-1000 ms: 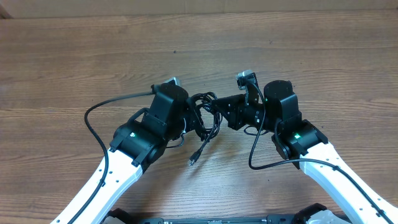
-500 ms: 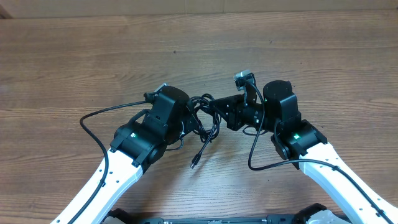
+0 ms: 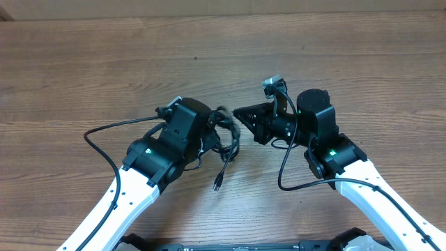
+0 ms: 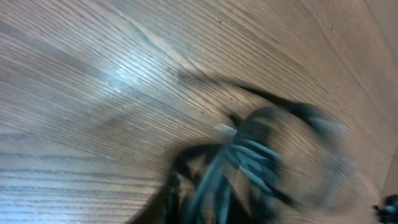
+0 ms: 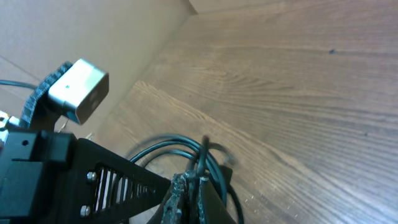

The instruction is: Untangle cables

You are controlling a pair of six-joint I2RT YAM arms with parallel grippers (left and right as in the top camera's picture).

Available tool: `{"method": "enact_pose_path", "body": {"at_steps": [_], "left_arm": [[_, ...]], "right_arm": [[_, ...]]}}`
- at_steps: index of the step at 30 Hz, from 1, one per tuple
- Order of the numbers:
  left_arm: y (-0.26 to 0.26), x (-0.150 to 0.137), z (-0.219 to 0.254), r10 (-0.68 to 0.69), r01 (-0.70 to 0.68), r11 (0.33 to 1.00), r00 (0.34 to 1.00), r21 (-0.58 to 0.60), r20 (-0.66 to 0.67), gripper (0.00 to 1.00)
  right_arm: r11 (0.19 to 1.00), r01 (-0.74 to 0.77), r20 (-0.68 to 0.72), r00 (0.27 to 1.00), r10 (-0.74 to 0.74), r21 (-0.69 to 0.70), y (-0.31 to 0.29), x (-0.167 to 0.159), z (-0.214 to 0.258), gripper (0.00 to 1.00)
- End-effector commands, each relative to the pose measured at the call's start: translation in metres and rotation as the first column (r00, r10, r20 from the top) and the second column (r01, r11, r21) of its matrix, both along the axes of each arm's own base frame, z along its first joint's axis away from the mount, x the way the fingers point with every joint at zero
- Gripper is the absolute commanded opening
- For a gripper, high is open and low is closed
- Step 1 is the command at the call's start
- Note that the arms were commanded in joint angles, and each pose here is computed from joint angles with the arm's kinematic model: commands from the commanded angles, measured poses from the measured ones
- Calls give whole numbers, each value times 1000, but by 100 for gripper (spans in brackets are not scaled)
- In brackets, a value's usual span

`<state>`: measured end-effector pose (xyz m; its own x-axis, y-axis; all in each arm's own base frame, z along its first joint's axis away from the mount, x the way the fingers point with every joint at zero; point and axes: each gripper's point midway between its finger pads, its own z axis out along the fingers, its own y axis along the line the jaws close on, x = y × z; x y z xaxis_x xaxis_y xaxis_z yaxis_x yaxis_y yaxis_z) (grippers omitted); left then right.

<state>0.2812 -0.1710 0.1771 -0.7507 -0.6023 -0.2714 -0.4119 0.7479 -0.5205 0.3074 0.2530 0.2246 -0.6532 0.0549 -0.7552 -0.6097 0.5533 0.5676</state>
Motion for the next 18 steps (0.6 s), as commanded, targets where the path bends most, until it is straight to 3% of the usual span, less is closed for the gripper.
{"method": "enact_pose_path", "body": {"at_steps": [1, 3, 4, 11, 12, 14, 18], "left_arm": [[7, 7, 6, 3, -4, 999, 999, 39, 38, 43], [0, 9, 10, -44, 43, 999, 997, 26, 60, 9], [-4, 11, 13, -64, 63, 998, 995, 18, 75, 4], [-15, 17, 22, -143, 142, 990, 980, 12, 136, 4], [-14, 17, 22, -150, 148, 989, 979, 26, 140, 7], [-11, 19, 22, -167, 160, 986, 974, 57, 152, 24], [0, 19, 17, -140, 125, 986, 980, 111, 142, 32]], "right_arm": [[1000, 22, 28, 999, -22, 7, -3, 6, 11, 4], [1000, 22, 20, 1000, -22, 2, -4, 5, 9, 4], [1000, 22, 15, 1000, -22, -1, -4, 5, 8, 4], [998, 16, 14, 1000, -15, -59, -8, 2, -5, 4], [997, 20, 10, 1000, -19, -73, -9, 2, -8, 4], [992, 50, -10, 999, -52, -118, -15, 4, -19, 5], [967, 146, -42, 987, -158, -211, -32, 13, -41, 19]]}}
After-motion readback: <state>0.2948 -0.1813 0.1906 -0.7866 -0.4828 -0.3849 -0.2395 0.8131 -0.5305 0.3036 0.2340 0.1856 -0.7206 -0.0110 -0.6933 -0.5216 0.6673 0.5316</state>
